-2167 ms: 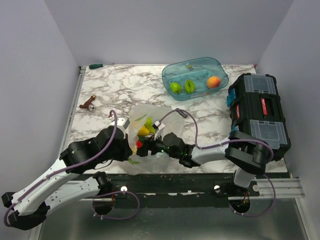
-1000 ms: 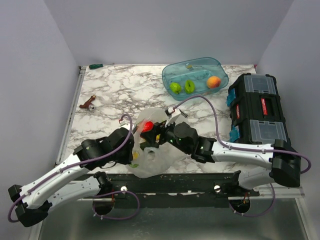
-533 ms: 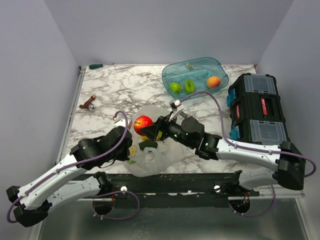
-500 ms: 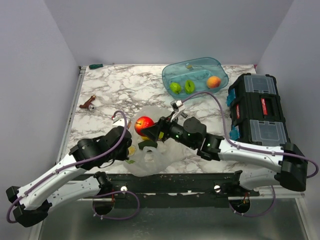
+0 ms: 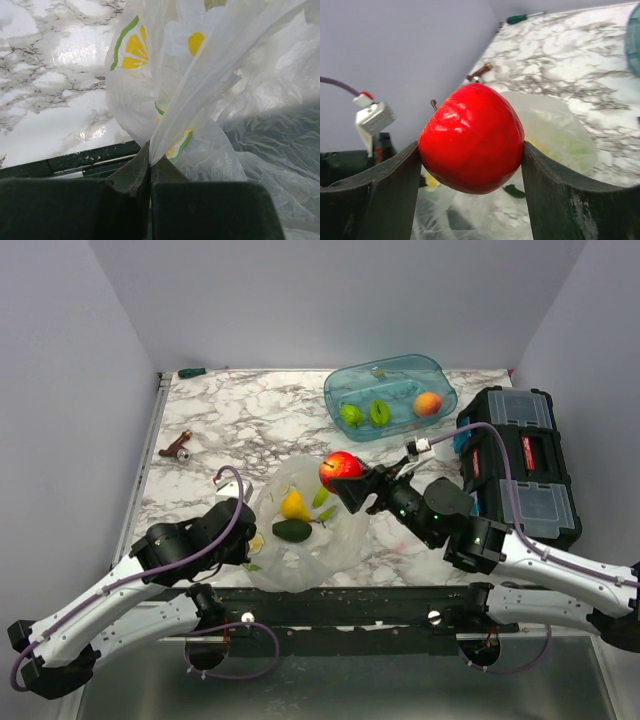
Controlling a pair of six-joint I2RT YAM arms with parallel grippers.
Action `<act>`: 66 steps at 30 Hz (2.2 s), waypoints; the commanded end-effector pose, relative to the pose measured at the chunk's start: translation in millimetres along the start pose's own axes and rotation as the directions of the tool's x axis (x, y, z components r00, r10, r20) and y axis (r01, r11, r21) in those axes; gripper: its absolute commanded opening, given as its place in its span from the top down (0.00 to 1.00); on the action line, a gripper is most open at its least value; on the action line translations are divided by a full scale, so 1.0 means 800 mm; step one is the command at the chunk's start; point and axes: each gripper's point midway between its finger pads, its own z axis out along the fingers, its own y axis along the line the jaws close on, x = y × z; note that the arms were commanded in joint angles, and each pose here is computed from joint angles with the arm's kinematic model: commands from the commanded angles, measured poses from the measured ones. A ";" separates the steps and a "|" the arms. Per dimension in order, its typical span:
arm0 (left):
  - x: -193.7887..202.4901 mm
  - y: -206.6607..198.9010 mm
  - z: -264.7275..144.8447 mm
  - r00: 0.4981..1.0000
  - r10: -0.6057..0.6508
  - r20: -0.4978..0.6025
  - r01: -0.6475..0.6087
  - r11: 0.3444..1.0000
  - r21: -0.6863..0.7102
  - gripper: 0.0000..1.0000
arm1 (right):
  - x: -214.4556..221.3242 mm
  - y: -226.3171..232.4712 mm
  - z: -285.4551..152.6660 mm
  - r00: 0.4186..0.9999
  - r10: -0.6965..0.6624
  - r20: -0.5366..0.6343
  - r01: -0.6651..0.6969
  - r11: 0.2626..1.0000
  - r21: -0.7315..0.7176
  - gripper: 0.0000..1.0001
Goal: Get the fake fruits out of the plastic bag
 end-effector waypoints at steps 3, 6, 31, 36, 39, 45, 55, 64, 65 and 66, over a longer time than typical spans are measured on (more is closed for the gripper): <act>0.004 -0.001 0.008 1.000 0.024 -0.019 -0.025 1.000 -0.010 1.00 | -0.016 -0.067 0.022 0.988 -0.153 -0.030 0.156 0.951 0.267 0.99; 0.004 -0.002 0.008 1.000 0.024 -0.020 -0.024 1.000 -0.007 1.00 | -0.038 -0.093 0.037 0.989 -0.146 -0.011 0.142 0.935 0.326 0.99; -0.006 0.005 -0.006 0.997 -0.026 0.069 0.025 0.999 0.027 1.00 | -0.037 -0.444 0.180 0.993 0.039 -0.109 0.060 0.635 0.770 0.99; -0.007 0.006 -0.008 0.996 -0.039 0.085 0.036 0.999 0.038 1.00 | 0.000 -0.489 0.198 0.975 0.051 -0.214 0.148 0.570 0.808 0.99; -0.007 0.005 -0.008 0.996 -0.039 0.083 0.035 0.999 0.039 1.00 | 0.016 -0.501 0.205 0.966 0.070 -0.247 0.167 0.560 0.811 0.92; -0.006 0.004 -0.006 0.997 -0.032 0.073 0.030 0.999 0.034 1.00 | 0.037 -0.510 0.209 0.953 0.091 -0.289 0.190 0.565 0.803 0.67; -0.003 -0.004 -0.001 0.998 -0.022 0.053 0.020 0.998 0.054 1.00 | 0.020 -0.498 0.211 0.937 0.051 -0.345 0.250 0.592 0.767 0.22; 0.000 -0.031 0.003 0.999 0.047 0.005 -0.047 0.989 0.141 1.00 | -0.018 -0.457 0.198 0.943 0.025 -0.330 0.239 0.640 0.731 0.09; 0.001 -0.036 0.003 0.999 0.052 -0.005 -0.051 0.987 0.154 1.00 | -0.023 -0.449 0.196 0.946 0.028 -0.323 0.229 0.649 0.726 0.09; 0.001 -0.040 0.003 0.998 0.058 -0.008 -0.056 0.984 0.168 1.00 | -0.027 -0.439 0.192 0.947 0.036 -0.318 0.216 0.662 0.718 0.09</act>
